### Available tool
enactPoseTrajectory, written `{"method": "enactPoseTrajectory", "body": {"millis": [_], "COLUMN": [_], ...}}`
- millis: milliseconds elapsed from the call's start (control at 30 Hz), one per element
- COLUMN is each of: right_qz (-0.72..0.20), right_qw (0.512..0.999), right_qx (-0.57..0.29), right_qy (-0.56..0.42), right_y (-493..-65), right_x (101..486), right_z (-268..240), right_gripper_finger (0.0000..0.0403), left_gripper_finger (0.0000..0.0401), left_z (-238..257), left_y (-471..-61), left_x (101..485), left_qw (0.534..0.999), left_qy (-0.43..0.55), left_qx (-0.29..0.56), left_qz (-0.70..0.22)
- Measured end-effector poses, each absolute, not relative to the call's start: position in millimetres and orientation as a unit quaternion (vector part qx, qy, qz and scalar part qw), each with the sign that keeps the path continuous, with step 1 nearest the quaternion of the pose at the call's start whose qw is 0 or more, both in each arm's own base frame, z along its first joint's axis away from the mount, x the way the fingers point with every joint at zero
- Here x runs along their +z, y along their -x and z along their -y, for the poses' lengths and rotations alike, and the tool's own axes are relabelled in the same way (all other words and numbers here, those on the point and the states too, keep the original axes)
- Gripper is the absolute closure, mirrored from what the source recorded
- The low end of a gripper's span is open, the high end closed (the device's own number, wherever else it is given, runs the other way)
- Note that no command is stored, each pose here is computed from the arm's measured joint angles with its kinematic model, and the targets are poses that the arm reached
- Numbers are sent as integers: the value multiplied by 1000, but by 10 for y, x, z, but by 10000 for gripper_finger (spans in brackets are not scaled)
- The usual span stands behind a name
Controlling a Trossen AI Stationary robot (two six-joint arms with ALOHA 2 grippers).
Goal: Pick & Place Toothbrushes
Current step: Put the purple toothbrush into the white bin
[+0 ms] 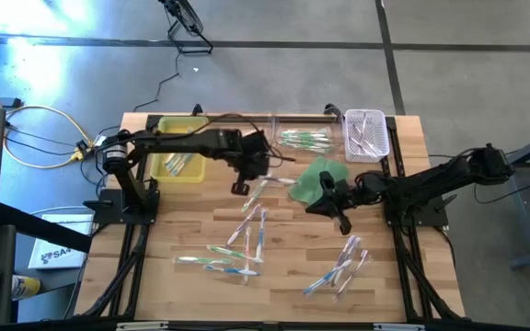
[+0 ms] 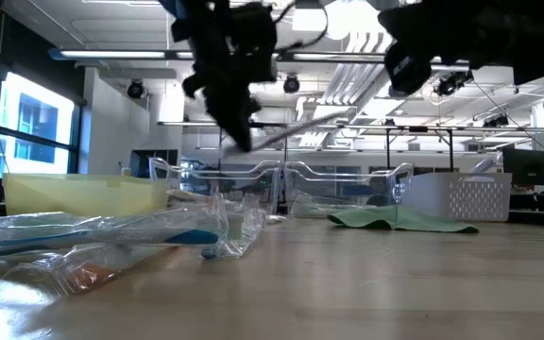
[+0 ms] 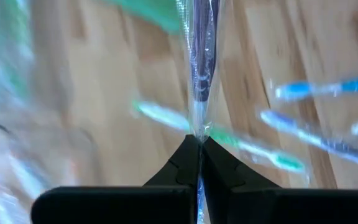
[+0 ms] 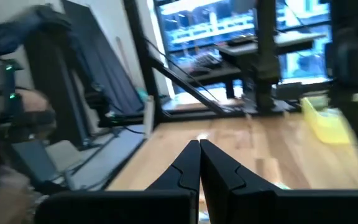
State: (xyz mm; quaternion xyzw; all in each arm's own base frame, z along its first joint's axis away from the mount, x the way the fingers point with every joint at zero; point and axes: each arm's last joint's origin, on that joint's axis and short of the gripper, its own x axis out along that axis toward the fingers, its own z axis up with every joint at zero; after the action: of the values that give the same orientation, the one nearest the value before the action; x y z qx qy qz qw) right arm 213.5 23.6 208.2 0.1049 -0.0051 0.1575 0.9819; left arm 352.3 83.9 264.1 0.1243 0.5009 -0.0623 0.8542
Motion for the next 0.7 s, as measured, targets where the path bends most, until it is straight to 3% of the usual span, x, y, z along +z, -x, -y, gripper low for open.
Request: {"method": "enactPoseTrajectory", "body": {"millis": [433,567,700], "right_qz": [124,186,235], "right_qw": [960,963,969], "right_qx": [244,193,64], "right_qy": [-58,0,45], "right_y": [-2077,-2058,-2043], "right_x": [2312,2399,2475], "right_z": [-276,-250,-183], "right_gripper_finger": [400,400,400], "left_gripper_finger": [401,401,401], "left_z": [-841,-810,-782], "left_y": [-3625,-3600,-3578], "left_x": [3809,4078,4233], "left_qw": [909,925,936], "left_qy": [-213,-214,-200], "left_qx": [-85,-108,-132], "left_qz": [-348,-295,-259]}}
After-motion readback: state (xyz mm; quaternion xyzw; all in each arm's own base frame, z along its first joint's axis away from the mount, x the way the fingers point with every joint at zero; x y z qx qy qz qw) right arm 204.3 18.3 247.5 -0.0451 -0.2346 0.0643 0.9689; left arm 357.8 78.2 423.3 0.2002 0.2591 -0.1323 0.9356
